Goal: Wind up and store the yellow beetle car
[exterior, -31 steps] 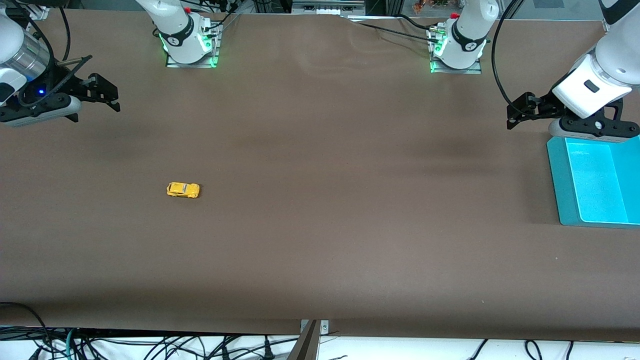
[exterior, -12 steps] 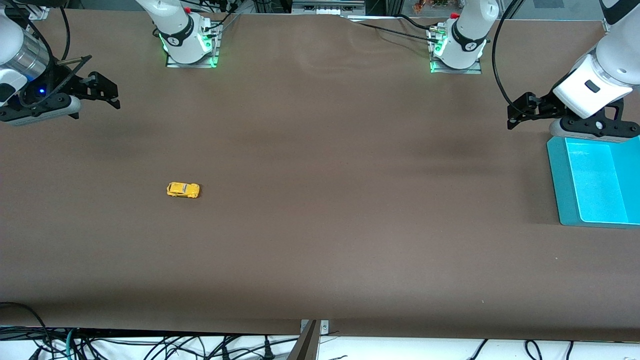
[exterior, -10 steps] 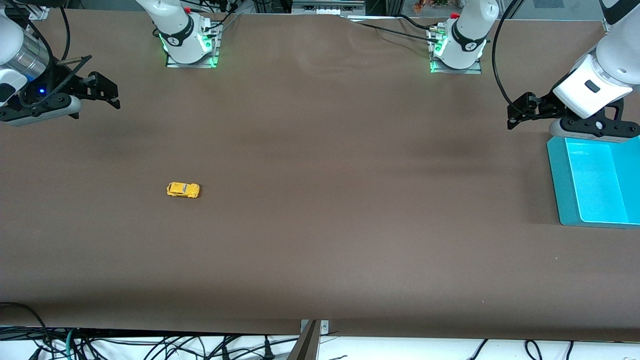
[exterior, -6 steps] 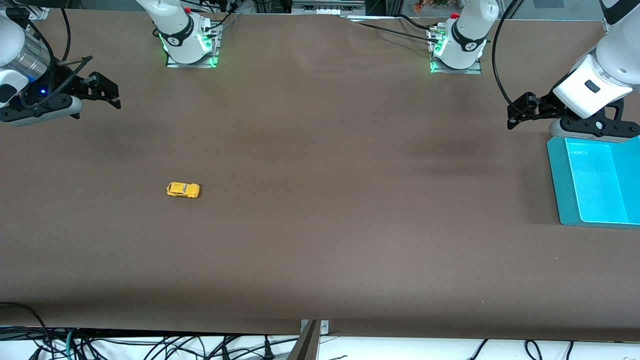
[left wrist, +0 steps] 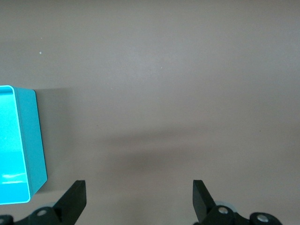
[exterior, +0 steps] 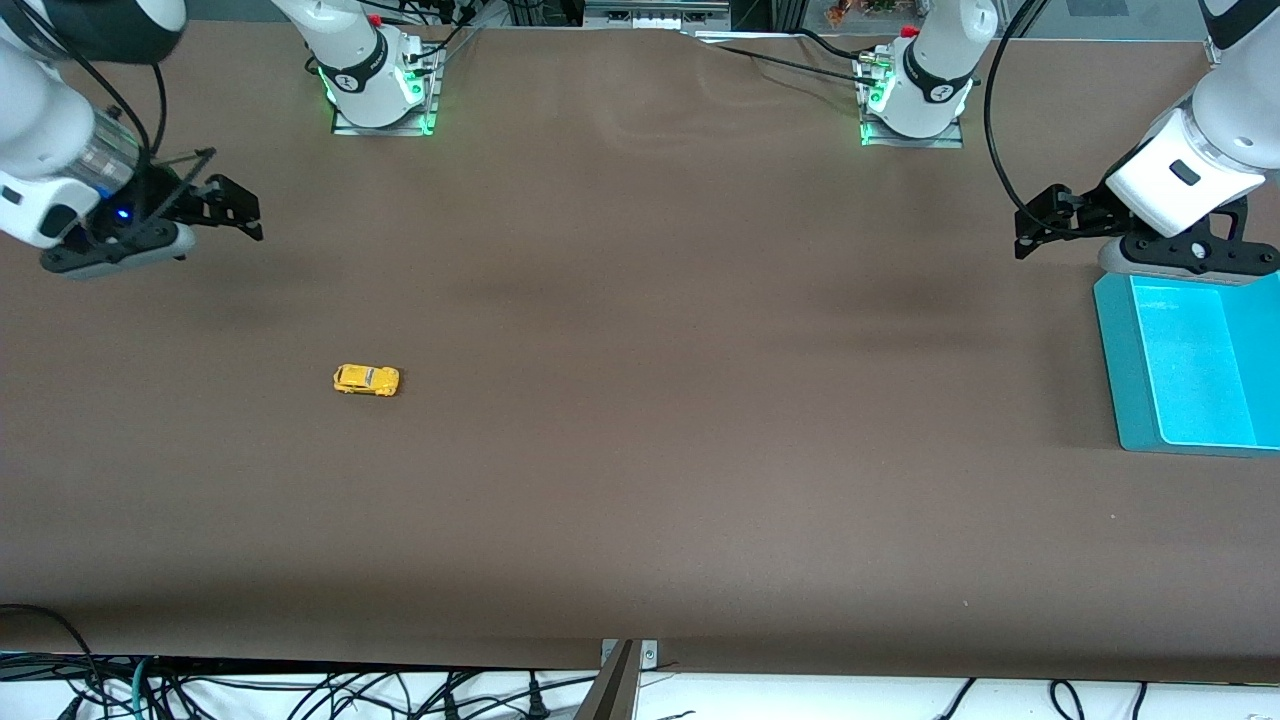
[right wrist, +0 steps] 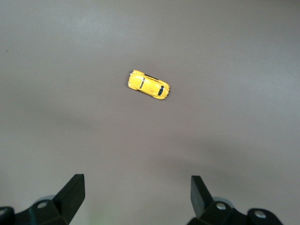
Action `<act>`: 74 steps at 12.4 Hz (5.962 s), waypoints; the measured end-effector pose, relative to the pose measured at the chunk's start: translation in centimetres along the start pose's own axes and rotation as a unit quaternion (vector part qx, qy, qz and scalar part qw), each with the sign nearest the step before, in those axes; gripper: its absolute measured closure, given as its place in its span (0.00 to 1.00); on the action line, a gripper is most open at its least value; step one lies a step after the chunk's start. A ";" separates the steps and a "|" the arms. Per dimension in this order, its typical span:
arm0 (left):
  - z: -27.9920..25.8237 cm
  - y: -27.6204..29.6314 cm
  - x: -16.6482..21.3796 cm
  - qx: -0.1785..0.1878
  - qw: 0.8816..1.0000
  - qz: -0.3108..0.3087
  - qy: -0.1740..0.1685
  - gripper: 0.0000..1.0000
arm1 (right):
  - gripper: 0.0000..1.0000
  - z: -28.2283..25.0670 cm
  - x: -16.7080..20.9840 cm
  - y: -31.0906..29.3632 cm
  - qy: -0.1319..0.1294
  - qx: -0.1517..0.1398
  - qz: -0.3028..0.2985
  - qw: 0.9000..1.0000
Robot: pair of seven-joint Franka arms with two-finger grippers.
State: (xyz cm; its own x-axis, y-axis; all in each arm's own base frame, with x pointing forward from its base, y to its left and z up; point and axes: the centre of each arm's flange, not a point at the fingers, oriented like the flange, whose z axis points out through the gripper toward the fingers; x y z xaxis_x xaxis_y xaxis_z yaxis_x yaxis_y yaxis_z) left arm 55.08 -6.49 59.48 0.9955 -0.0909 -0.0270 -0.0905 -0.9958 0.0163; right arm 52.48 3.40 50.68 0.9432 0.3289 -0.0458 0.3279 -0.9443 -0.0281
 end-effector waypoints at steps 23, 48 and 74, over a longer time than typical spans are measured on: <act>-0.1 -0.1 -0.1 0.000 1.000 -0.001 -0.002 0.00 | 0.49 30.5 5.8 0.1 0.075 -0.003 -0.525 0.848; -0.1 -0.1 -0.1 0.000 1.000 -0.001 -0.002 0.00 | 0.62 30.3 3.3 9.5 0.081 -0.024 -0.611 0.787; 3.1 -0.2 1.2 -0.001 0.999 -0.001 -0.035 0.00 | 0.00 17.0 7.0 15.6 0.063 0.017 -0.598 0.799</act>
State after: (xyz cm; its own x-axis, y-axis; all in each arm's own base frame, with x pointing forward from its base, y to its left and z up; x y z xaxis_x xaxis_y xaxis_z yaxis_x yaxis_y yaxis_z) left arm 56.16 -6.48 56.33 0.9913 -0.0903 -0.0960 -0.0889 -0.9959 0.0186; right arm 63.26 -8.84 32.96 -0.0442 0.9898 0.1352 0.9990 0.0452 -0.0044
